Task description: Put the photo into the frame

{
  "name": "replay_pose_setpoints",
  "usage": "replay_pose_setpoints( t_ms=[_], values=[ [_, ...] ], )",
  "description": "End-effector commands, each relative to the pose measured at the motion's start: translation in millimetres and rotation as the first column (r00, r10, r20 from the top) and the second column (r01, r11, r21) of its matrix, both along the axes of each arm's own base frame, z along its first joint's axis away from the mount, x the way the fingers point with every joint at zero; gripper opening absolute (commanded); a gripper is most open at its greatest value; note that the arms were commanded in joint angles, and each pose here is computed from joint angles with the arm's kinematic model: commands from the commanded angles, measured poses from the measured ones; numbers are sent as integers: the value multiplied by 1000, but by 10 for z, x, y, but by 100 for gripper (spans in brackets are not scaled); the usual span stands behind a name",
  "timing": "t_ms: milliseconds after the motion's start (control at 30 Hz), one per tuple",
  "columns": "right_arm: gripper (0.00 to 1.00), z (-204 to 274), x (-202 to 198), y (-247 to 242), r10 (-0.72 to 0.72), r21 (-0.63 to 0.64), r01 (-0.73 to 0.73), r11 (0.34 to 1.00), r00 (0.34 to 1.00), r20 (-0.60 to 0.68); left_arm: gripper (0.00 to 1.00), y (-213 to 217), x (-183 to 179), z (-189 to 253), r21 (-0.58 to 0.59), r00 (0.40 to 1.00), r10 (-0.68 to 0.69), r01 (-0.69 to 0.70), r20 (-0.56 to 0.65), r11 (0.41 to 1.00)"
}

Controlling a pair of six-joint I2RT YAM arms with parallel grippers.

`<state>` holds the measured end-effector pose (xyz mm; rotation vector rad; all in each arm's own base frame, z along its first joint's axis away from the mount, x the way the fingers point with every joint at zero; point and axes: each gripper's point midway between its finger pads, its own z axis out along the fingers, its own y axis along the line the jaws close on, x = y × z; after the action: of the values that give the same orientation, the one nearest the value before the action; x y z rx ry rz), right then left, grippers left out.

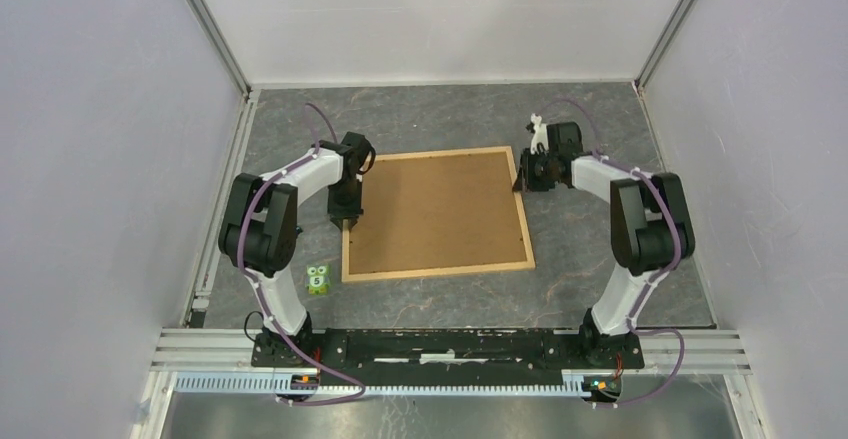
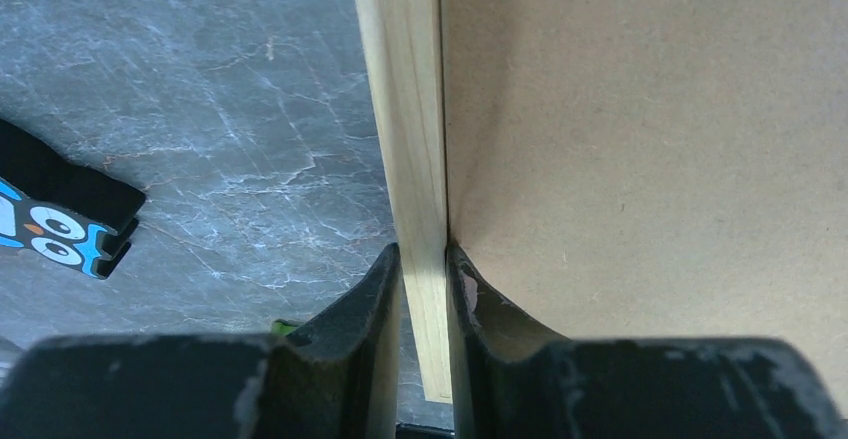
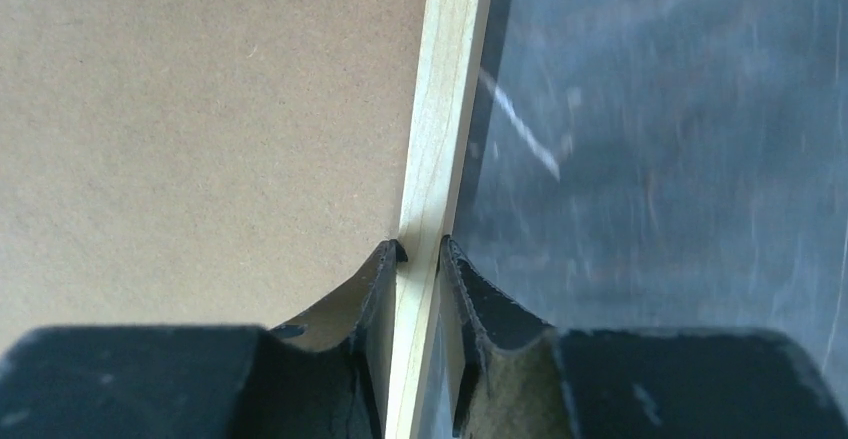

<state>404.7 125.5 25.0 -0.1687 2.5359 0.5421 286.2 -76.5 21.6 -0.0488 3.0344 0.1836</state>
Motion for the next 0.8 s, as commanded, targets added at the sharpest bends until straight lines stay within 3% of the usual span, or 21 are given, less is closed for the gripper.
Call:
replay_pose_setpoints(
  t_ms=[0, 167, 400, 767],
  values=[
    [31, 2, -544, 59, 7, 26, -5, 1000, 998, -60, 27, -427, 37, -106, -138, 997, -68, 63, -28, 988],
    [43, 118, -556, -186, -22, -102, 17, 995, 999, -42, 27, -327, 70, -112, -80, 997, -77, 75, -25, 994],
    [46, 292, -464, -420, -79, -231, 67, 971, 996, -41, 26, -275, -42, -214, -72, 995, -94, 91, -45, 993],
    [25, 198, -430, -317, -70, -226, 47, 973, 993, -93, 22, -254, -20, -189, -60, 994, -103, 101, -32, 993]
  ],
)
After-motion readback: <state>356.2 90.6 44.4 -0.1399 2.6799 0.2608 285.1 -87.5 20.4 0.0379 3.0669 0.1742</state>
